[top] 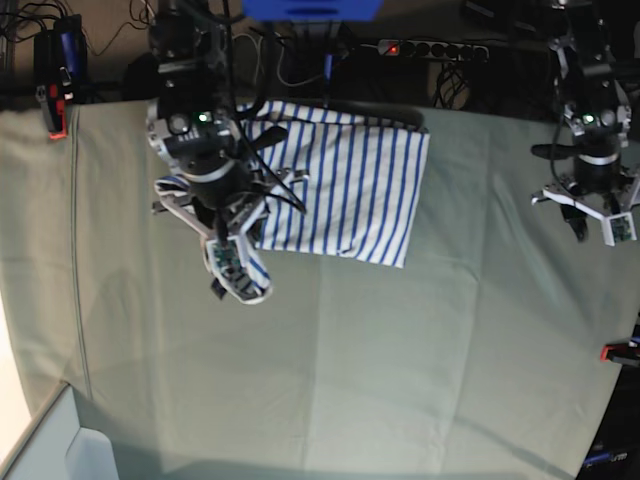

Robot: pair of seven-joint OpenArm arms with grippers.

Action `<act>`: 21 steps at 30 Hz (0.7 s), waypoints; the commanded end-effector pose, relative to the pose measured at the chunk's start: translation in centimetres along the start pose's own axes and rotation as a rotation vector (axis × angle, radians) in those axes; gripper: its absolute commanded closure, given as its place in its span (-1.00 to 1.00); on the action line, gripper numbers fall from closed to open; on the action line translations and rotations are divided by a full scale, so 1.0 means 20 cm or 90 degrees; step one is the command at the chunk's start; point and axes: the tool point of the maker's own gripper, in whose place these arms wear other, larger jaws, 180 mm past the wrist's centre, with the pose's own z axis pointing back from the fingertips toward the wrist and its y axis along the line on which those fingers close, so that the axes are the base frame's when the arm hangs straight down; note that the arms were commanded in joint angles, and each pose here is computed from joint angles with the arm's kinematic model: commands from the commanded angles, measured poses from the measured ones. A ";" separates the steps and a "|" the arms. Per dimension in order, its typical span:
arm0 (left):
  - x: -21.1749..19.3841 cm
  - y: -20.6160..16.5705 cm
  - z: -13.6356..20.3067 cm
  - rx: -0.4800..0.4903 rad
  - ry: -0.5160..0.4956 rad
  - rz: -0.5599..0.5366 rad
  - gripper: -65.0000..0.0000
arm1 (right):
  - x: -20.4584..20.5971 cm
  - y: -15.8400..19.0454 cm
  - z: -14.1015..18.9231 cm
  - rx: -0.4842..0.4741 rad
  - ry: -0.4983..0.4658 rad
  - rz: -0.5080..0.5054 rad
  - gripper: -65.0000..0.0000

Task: Layout the t-shirt on the table in an organized manner, then fold the t-shirt properly
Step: 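Grasp the other strip end with the right gripper and fold it over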

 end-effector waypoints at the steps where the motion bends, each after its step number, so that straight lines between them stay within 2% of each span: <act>1: 0.05 0.04 0.01 0.010 -0.025 -0.007 0.21 | 0.11 0.03 0.01 0.011 -0.047 -0.017 1.00; 8: 0.04 0.12 0.03 0.037 -0.022 -0.003 0.21 | 0.14 0.31 0.01 0.129 -0.080 -0.051 1.00; 12: 0.01 0.19 0.05 0.055 -0.014 -0.005 0.21 | 0.10 0.48 -0.04 0.181 -0.072 -0.032 1.00; 16: 0.01 0.25 0.08 0.076 -0.015 -0.005 0.21 | 0.05 0.55 -0.11 0.199 -0.049 -0.016 1.00; 21: -0.04 0.30 0.10 0.088 0.000 -0.011 0.21 | 0.11 0.66 -0.13 0.232 -0.078 0.011 1.00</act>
